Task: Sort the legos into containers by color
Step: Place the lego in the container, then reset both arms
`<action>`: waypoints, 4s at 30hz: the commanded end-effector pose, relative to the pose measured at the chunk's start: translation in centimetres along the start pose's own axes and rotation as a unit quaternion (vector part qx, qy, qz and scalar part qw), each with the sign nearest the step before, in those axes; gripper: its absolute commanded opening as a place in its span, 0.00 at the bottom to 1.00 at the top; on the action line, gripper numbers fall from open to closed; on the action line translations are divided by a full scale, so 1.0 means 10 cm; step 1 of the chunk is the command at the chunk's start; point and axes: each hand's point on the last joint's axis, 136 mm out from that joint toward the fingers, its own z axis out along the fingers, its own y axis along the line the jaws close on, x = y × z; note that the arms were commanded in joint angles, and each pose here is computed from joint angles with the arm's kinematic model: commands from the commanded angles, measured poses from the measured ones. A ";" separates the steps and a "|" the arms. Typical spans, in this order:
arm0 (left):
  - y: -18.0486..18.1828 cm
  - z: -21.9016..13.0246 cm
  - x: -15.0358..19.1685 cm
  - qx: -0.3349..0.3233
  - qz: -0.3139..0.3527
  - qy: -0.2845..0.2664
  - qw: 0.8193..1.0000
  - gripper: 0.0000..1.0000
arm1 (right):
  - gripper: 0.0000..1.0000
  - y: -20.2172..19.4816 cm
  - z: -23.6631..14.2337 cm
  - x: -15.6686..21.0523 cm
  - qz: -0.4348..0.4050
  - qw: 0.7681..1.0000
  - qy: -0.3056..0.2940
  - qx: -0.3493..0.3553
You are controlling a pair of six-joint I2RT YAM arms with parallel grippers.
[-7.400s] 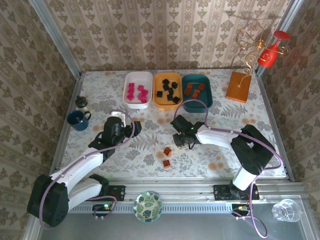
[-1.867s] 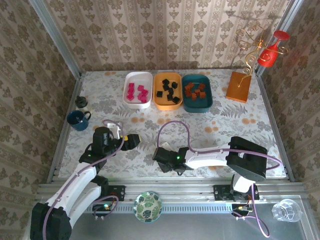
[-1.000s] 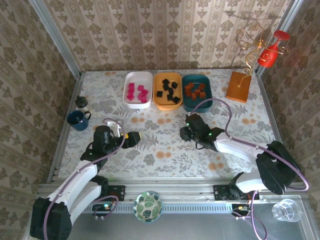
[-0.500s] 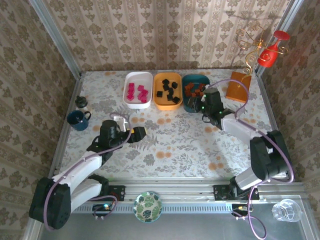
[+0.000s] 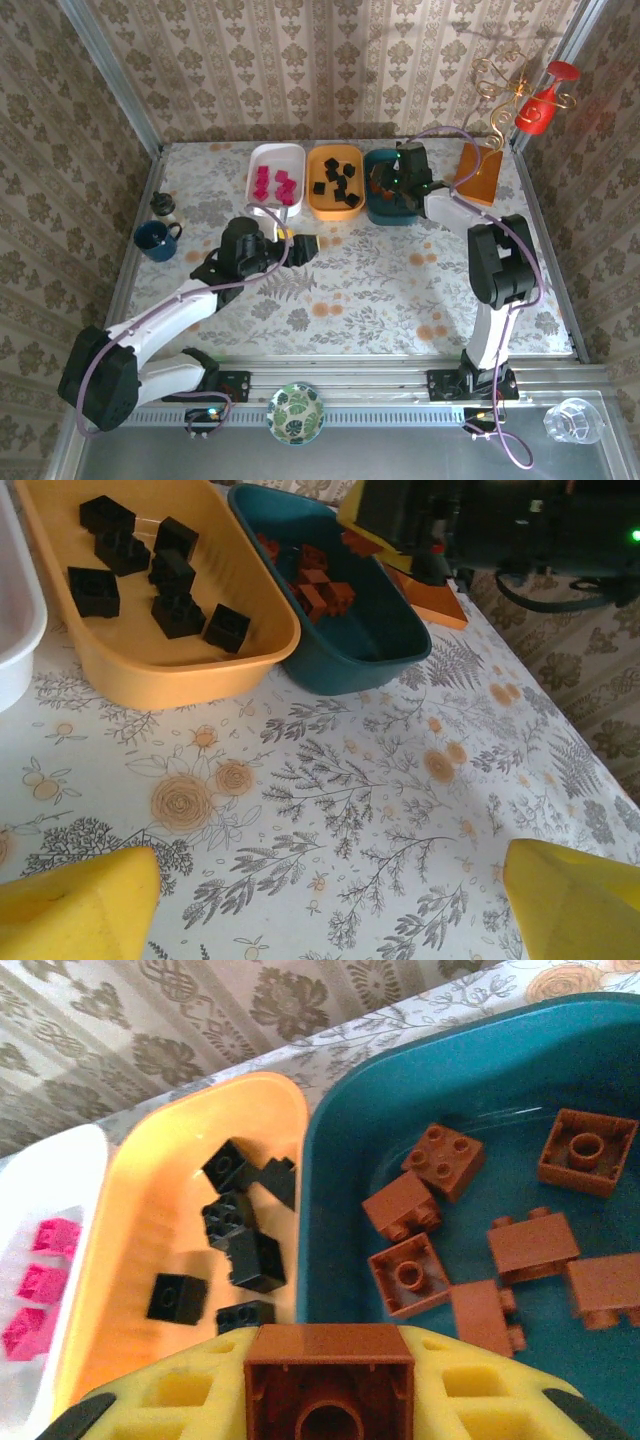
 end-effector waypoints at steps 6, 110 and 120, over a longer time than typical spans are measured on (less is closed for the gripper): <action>-0.01 -0.07 -0.02 -0.035 0.032 -0.004 0.999 0.90 | 0.28 -0.43 0.35 -0.08 -0.045 0.996 0.017 0.081; 2.83 -0.86 -0.09 -0.453 0.166 -0.119 0.868 1.00 | 1.00 -1.65 -1.19 0.59 -0.172 0.954 -0.177 0.167; 2.83 -0.86 -0.10 -0.452 0.166 -0.119 0.868 1.00 | 1.00 -1.65 -1.19 0.59 -0.172 0.955 -0.177 0.167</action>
